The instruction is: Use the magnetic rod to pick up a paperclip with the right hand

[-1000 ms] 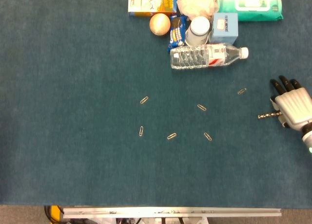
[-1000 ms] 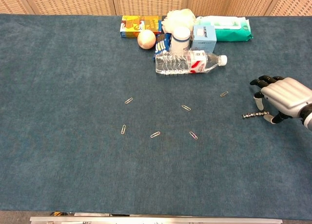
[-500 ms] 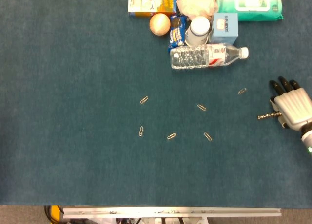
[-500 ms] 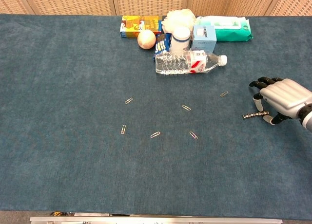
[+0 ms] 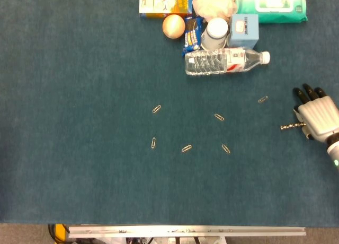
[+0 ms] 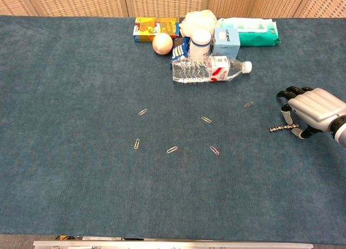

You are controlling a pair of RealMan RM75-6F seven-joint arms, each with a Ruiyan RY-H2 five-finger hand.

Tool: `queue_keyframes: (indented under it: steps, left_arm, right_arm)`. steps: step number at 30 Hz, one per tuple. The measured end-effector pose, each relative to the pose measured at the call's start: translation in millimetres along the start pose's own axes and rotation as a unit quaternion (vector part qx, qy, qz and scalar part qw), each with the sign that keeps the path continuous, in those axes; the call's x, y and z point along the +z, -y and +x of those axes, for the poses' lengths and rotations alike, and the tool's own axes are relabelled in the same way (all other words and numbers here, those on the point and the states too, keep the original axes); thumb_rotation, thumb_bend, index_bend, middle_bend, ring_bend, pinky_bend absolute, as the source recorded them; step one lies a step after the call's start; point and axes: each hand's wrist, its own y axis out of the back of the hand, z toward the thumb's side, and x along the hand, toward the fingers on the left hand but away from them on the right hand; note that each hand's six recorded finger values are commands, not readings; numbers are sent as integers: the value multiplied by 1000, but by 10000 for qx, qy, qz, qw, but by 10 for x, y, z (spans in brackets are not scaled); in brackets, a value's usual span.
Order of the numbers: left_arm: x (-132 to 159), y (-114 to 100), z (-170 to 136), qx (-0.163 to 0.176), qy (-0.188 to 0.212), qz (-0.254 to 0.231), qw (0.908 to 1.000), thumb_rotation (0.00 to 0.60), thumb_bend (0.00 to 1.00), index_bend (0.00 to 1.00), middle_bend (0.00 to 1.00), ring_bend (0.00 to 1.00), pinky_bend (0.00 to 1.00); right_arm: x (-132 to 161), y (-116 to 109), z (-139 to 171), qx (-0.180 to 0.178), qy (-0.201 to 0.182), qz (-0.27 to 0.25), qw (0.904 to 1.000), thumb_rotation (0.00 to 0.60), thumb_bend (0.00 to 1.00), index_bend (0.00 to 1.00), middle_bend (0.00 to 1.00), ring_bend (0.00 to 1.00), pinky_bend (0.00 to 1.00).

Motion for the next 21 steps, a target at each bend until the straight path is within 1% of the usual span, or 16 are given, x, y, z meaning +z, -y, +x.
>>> queue_keyframes:
  steps: [9, 21]
  left_arm:
    - [-1, -1, 1, -2, -4, -4, 10000, 600, 223, 576, 469, 573, 833]
    - [-2, -7, -3, 6, -5, -23, 10000, 600, 223, 576, 469, 573, 833]
  right_arm:
    - [-5, -57, 37, -82, -18, -57, 9999, 600, 323, 610, 120, 0, 159]
    - [-5, -228, 106, -337, -60, -122, 9993, 600, 324, 616, 122, 0, 159]
